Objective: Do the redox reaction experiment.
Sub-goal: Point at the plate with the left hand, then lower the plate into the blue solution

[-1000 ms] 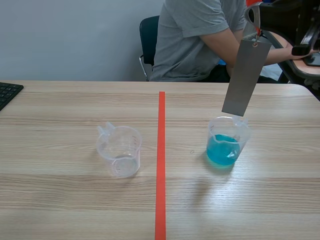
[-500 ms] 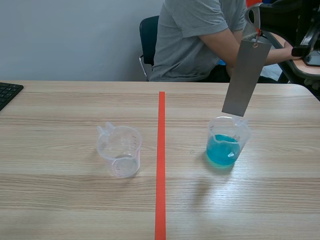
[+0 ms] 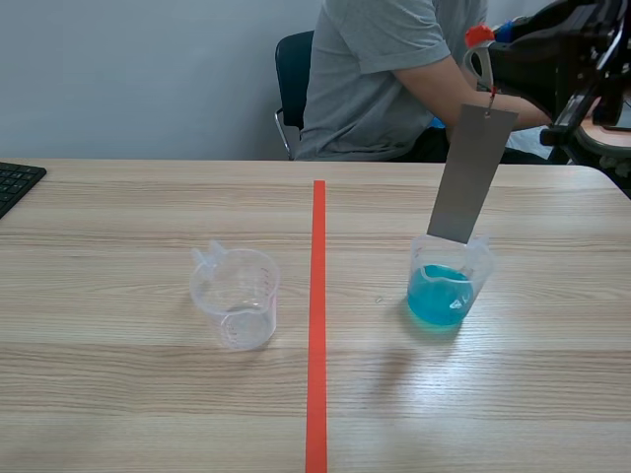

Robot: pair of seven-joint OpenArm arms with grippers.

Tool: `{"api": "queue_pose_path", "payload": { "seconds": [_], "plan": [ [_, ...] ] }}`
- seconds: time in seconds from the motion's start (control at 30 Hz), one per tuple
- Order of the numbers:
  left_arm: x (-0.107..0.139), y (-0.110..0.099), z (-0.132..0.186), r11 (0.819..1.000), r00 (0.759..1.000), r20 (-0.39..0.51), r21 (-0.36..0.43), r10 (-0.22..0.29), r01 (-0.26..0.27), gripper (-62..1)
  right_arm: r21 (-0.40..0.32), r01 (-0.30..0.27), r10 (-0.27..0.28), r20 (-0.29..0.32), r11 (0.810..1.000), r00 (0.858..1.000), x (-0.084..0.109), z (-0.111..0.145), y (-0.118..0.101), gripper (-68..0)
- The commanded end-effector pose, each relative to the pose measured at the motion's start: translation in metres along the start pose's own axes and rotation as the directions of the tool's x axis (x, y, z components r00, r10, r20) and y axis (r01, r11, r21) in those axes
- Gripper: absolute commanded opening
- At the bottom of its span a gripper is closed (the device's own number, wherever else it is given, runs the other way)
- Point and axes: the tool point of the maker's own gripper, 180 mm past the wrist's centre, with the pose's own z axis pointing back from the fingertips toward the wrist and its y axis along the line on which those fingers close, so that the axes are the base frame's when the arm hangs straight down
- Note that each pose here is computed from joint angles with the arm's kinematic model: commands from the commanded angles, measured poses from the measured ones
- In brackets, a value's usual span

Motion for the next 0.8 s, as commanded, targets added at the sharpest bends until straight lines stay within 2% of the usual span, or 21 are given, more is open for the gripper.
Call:
{"api": "queue_pose_path", "payload": {
  "seconds": [0.0,0.4,0.77],
  "plan": [
    [0.005,-0.001,0.000,1.000,1.000,0.023,-0.002,0.008,-0.007,-56.5,-0.010,-0.009,0.010,0.027,1.000,1.000,0.008,0.000,-0.004,-66.0],
    [0.005,-0.001,0.000,1.000,1.000,0.023,-0.002,0.007,-0.007,-56.5,-0.019,-0.010,0.010,0.008,1.000,1.000,0.002,-0.003,-0.003,-66.0],
    [0.005,-0.001,0.000,1.000,1.000,0.023,-0.002,0.007,-0.007,-56.5,-0.041,0.066,-0.066,0.002,0.997,0.998,-0.021,-0.001,-0.012,-66.0]
  ]
}}
